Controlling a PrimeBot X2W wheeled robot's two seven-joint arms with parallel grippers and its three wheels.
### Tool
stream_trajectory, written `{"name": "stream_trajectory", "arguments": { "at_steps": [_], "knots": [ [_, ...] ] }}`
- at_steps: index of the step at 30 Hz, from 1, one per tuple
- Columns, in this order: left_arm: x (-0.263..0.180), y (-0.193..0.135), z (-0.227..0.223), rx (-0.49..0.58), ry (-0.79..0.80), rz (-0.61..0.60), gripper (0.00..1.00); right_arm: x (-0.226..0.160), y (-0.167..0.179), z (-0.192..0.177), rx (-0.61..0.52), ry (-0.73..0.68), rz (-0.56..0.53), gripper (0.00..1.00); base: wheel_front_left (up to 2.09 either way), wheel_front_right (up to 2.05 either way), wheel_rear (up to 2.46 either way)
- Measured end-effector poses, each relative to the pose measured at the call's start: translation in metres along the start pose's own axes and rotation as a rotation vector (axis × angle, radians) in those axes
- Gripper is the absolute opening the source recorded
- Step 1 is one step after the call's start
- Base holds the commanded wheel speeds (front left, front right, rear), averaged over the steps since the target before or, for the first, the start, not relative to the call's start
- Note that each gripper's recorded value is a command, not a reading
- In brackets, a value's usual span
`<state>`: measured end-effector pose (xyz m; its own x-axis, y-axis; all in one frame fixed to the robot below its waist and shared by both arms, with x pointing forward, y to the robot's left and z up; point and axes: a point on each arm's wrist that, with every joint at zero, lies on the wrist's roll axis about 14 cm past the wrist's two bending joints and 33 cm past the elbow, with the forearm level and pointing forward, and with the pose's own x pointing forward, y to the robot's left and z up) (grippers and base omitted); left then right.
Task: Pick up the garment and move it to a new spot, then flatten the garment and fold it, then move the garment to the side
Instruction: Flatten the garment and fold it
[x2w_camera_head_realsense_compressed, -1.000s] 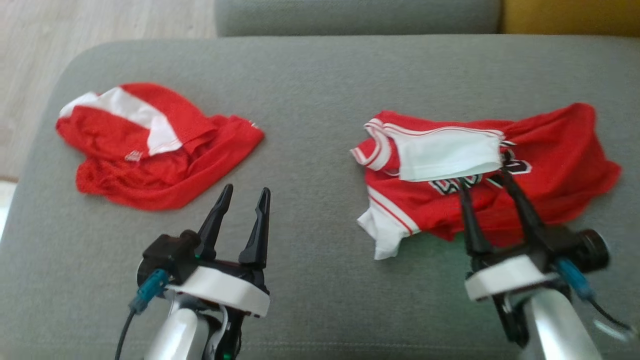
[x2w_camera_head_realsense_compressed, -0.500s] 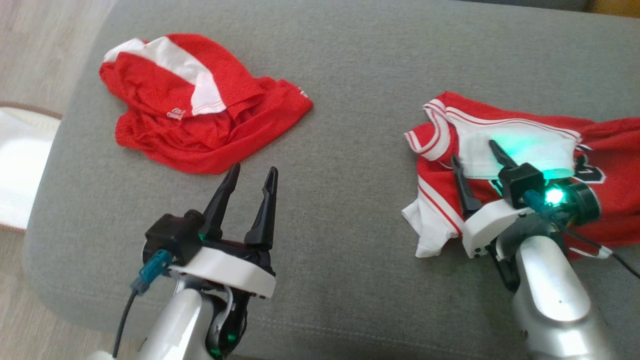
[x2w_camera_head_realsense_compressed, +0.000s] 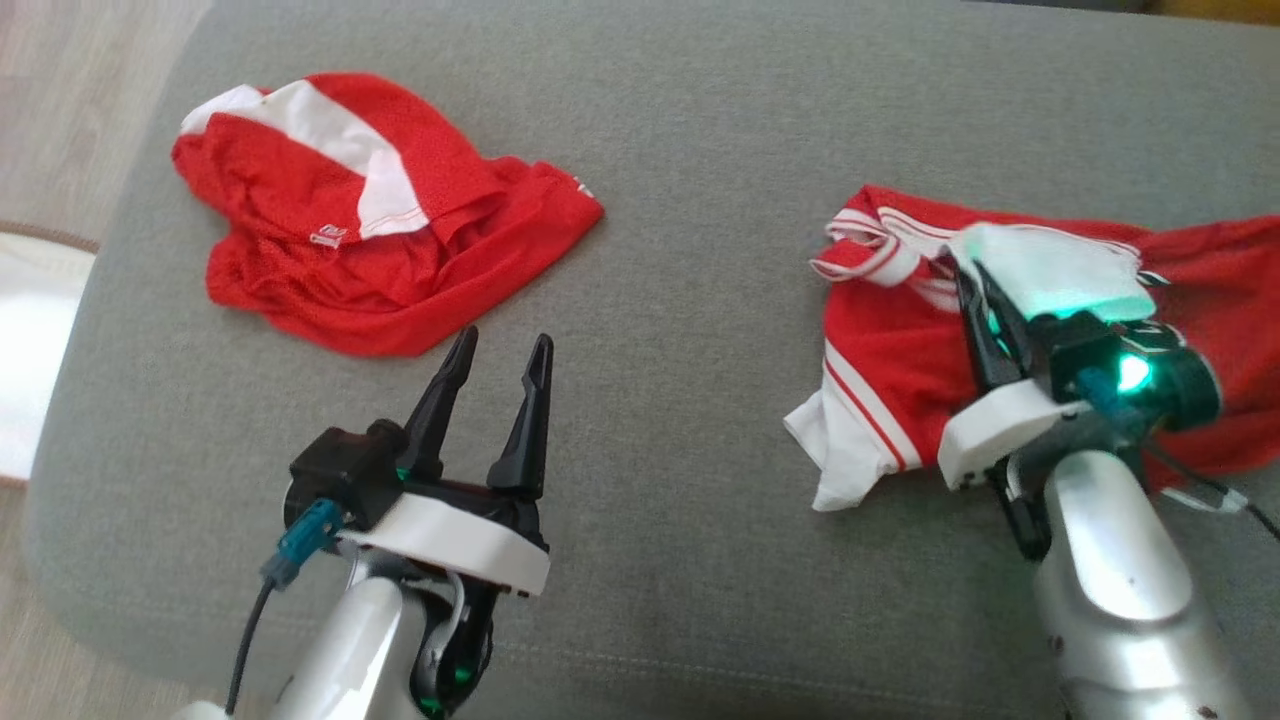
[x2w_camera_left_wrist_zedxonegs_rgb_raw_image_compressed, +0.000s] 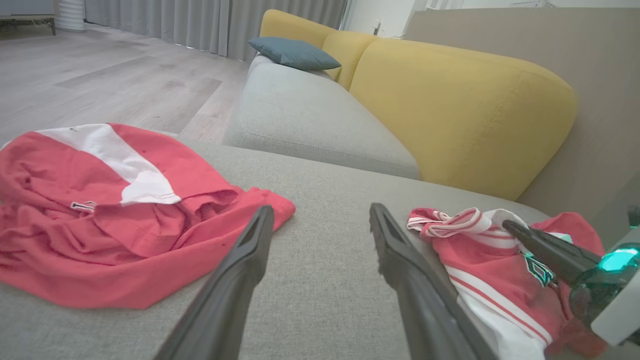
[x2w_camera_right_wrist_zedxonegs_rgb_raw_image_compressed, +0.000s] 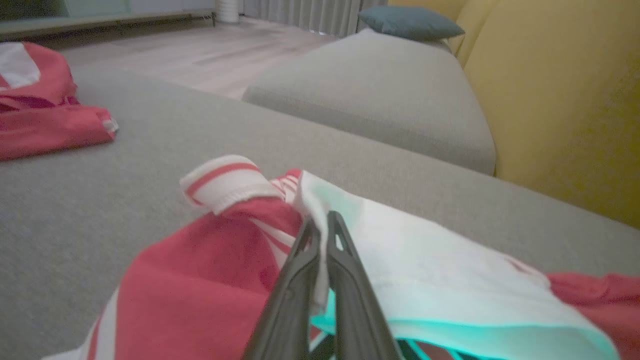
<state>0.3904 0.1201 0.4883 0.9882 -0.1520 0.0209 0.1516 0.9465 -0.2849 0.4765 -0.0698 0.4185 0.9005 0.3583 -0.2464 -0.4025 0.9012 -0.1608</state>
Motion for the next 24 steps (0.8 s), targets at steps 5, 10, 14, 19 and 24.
{"name": "stream_trajectory", "arguments": {
  "at_steps": [5,10,14,19,24],
  "knots": [
    [0.003,-0.012,0.005,-0.002,-0.015,-0.036,1.00,-0.004,-0.017,0.054,0.013,-0.175,-0.047,0.00,0.00,0.00,0.00],
    [0.003,-0.018,0.008,-0.003,-0.026,-0.054,1.00,-0.004,-0.034,0.113,-0.019,-0.323,-0.085,0.00,0.00,0.00,0.00],
    [0.002,-0.014,0.006,-0.003,-0.020,-0.044,1.00,0.008,-0.043,0.163,-0.087,-0.411,-0.098,0.00,0.00,0.00,0.00],
    [0.000,-0.004,0.002,-0.018,-0.005,-0.008,1.00,0.030,-0.063,0.203,-0.199,-0.455,-0.103,0.00,0.00,0.00,0.00],
    [0.000,0.010,-0.001,-0.017,0.005,0.036,1.00,0.067,-0.063,0.201,-0.246,-0.373,-0.055,0.00,0.00,0.00,0.00]
  ]
}}
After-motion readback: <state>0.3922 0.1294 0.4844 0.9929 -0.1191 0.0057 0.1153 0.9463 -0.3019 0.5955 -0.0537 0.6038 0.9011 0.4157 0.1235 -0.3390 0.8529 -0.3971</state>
